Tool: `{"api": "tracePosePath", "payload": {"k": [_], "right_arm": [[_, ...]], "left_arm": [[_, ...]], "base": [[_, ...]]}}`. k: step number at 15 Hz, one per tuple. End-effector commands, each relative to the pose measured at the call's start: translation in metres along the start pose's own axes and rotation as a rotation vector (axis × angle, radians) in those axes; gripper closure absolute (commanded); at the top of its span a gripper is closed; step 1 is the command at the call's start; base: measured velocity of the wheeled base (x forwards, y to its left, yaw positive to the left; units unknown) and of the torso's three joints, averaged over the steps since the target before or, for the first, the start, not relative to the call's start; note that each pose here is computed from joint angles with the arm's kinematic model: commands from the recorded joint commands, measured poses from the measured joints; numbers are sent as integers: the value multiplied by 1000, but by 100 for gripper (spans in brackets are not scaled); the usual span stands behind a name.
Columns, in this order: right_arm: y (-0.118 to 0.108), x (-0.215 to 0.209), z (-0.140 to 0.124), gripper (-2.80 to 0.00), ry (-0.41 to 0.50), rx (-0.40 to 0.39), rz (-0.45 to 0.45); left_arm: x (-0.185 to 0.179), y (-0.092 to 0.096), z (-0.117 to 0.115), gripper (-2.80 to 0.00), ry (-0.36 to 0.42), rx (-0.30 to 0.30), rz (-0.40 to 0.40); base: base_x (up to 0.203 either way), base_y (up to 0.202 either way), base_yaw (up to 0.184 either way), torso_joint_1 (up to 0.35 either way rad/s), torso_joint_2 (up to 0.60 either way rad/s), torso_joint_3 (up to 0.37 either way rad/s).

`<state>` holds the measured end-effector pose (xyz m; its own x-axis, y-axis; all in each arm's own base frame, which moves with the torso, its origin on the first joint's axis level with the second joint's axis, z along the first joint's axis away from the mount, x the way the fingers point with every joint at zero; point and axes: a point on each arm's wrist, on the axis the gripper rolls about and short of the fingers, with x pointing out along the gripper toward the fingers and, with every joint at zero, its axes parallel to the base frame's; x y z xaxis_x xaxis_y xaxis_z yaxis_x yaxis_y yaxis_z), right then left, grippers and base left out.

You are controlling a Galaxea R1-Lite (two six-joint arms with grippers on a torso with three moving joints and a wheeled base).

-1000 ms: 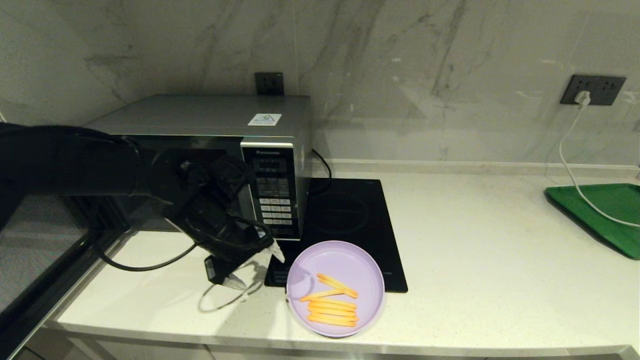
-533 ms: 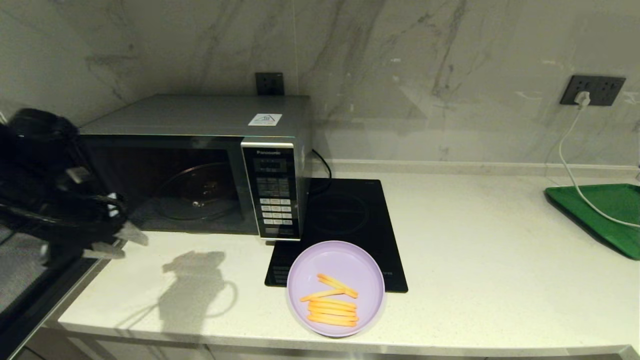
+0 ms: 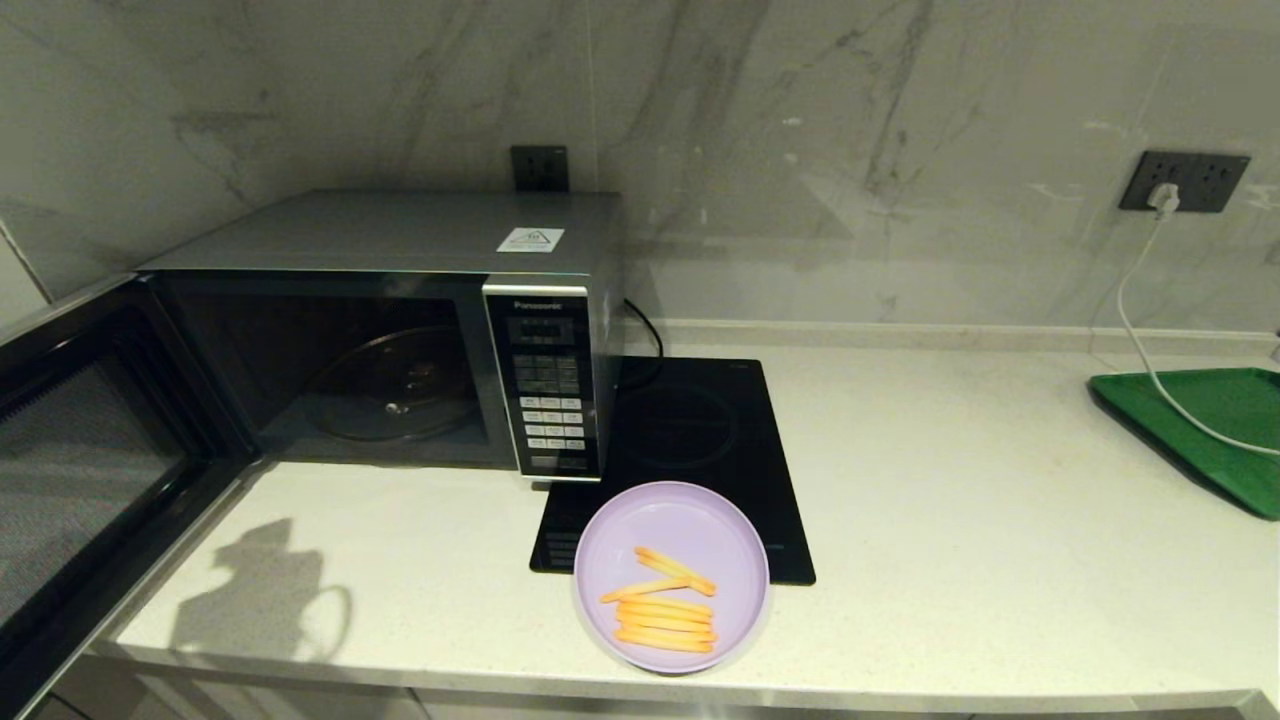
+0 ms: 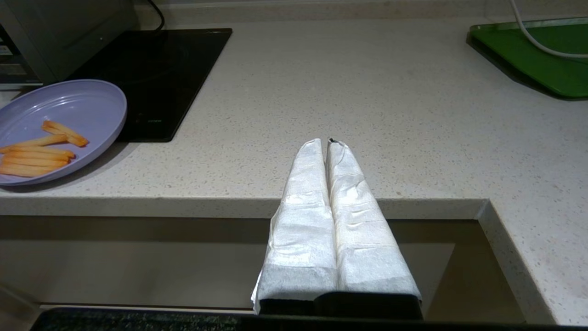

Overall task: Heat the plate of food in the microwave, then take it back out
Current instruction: Close the microwave oven

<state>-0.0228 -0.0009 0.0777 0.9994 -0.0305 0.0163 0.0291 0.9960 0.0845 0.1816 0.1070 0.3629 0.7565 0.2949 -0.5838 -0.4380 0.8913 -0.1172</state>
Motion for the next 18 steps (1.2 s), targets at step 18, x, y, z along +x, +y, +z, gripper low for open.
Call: {"api": "tracePosePath", "payload": {"k": [18], "right_arm": [[0,0,0,0,0,0,1]], "left_arm": [[62,116,8,0,99,-251,377]], "base": [[0,0,0,0,0,0]]}}
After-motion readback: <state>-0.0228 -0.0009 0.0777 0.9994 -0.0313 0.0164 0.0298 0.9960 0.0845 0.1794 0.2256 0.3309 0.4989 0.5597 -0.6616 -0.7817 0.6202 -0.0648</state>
